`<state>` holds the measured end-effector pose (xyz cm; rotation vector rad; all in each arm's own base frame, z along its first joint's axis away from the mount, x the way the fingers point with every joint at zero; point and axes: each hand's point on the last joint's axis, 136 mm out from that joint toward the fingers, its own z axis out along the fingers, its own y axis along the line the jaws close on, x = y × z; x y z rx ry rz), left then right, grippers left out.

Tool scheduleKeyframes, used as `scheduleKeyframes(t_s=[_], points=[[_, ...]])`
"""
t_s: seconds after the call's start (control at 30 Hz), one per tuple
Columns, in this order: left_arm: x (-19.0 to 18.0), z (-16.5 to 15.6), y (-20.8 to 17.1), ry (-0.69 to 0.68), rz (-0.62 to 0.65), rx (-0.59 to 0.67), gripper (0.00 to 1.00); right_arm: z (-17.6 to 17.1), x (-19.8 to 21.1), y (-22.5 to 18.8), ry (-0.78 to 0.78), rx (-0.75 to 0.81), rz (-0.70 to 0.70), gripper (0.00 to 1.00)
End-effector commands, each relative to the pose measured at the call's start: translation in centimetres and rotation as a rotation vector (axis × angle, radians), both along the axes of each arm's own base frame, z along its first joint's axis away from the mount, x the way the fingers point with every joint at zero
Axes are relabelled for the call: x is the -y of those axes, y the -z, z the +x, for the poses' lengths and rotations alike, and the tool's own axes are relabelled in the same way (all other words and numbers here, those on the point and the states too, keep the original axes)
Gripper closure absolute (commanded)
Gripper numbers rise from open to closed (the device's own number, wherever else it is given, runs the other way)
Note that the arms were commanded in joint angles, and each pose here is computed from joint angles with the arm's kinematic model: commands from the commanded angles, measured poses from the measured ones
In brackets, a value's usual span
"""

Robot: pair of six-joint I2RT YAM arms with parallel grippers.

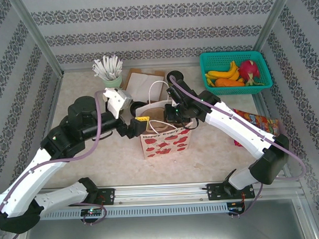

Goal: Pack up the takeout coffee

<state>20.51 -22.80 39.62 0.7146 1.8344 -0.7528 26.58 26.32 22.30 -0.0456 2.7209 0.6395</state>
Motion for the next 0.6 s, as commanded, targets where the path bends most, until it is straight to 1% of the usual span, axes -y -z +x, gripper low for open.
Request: scheduleKeyframes(t_s=[0.0,0.17,0.23,0.27,0.4,0.47,0.57], points=[[-1.0,-2.2,3.6,-0.066,0.039,-0.366,0.08,-0.2,0.4,-0.6,0.014,0.031,-0.013,1.0],[1.3,-3.2,4.2,0.016,0.066,-0.559,0.22,-0.2,0.3,-0.4,0.001,0.043,-0.026,1.0],[2.3,-3.2,4.5,0.05,0.074,-0.61,0.27,-0.2,0.2,-0.3,-0.003,0.047,-0.031,1.0],[2.4,-3.1,5.0,0.045,0.095,-0.63,0.29,-0.2,0.1,-0.4,-0.007,0.052,-0.032,1.0],[1.6,-2.3,6.9,-0.021,0.192,-0.658,0.31,-0.2,-0.1,-0.4,-0.014,0.065,-0.04,1.0],[1.4,-2.1,7.3,-0.043,0.205,-0.665,0.31,-0.2,0.0,-0.4,-0.016,0.069,-0.047,1.0],[2.2,-2.3,7.5,-0.004,0.184,-0.685,0.32,-0.3,0.1,-0.5,-0.013,0.076,-0.053,1.0]])
